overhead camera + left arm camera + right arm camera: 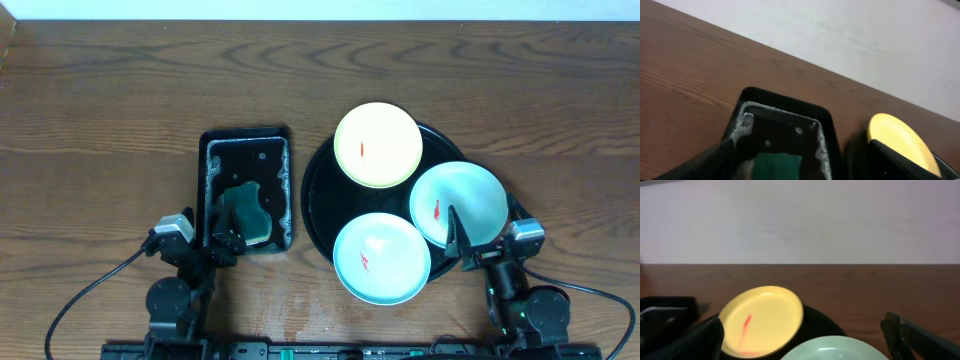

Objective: Clean dirty plates on tray and stack at the side

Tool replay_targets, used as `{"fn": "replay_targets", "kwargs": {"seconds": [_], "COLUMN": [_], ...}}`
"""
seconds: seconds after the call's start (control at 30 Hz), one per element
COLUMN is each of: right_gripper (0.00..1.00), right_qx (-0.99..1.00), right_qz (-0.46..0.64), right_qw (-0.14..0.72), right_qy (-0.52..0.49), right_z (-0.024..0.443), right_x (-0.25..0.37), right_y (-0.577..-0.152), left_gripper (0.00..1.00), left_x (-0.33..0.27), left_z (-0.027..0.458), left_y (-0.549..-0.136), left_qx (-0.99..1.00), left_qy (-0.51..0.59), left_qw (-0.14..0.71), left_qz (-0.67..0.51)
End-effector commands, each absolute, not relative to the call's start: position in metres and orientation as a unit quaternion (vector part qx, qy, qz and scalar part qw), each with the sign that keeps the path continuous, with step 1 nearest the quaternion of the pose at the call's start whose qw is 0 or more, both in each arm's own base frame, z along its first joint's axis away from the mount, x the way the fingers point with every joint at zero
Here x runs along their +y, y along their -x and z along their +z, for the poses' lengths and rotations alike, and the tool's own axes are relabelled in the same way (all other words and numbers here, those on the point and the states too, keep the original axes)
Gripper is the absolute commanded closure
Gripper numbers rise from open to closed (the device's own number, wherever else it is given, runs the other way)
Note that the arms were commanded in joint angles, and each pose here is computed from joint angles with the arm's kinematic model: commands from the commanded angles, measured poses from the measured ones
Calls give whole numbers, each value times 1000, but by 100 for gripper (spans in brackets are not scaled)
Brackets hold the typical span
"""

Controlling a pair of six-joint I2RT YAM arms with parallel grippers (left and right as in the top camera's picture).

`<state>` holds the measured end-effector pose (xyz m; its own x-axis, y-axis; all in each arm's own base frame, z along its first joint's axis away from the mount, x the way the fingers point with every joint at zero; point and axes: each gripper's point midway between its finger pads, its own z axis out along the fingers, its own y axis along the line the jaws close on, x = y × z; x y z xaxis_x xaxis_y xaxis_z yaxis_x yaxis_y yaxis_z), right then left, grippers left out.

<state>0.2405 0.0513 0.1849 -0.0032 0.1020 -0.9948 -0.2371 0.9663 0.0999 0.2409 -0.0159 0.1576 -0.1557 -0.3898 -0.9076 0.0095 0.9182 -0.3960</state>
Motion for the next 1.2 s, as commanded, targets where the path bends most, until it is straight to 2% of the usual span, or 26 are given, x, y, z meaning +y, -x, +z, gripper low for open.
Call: {"fn": "replay_targets", "kwargs": {"seconds": [0.0,0.23,0.43,0.57,0.77,0.9,0.93,1.07,1.17], "right_gripper": [1,1,1,1,1,1,1,1,7], "right_qx": [674,725,819,871,906,902,903,903,904], "right_qz": [143,114,146,175,218,269,271,271,271], "right_qw": [721,672,544,446,343,313,307,307,305], "right_qy": [75,101,113,106,113,128,128,127,127], "right_z": [229,281,304,300,283,277,274,274,273], "right_x": [61,61,79,91,110,128,129,129,129], "right_y": [-229,-230,-262,-280,-298,-298,-299,-299,-298], "left_gripper": [16,16,16,16,16,17,21,25,34], "left_x": [-20,-20,-21,-22,-46,-46,-46,-44,-51], "left_z": [211,259,270,264,232,198,178,134,97], "left_y": [-235,-235,-241,-251,-254,-243,-239,-241,-241], "left_qx": [733,820,918,941,960,968,972,977,977], "left_qy": [110,120,140,146,140,183,189,189,195], "left_qw": [651,543,356,292,196,112,82,55,36], "left_qz": [-164,-138,-101,-88,-139,-127,-117,-84,-81]}}
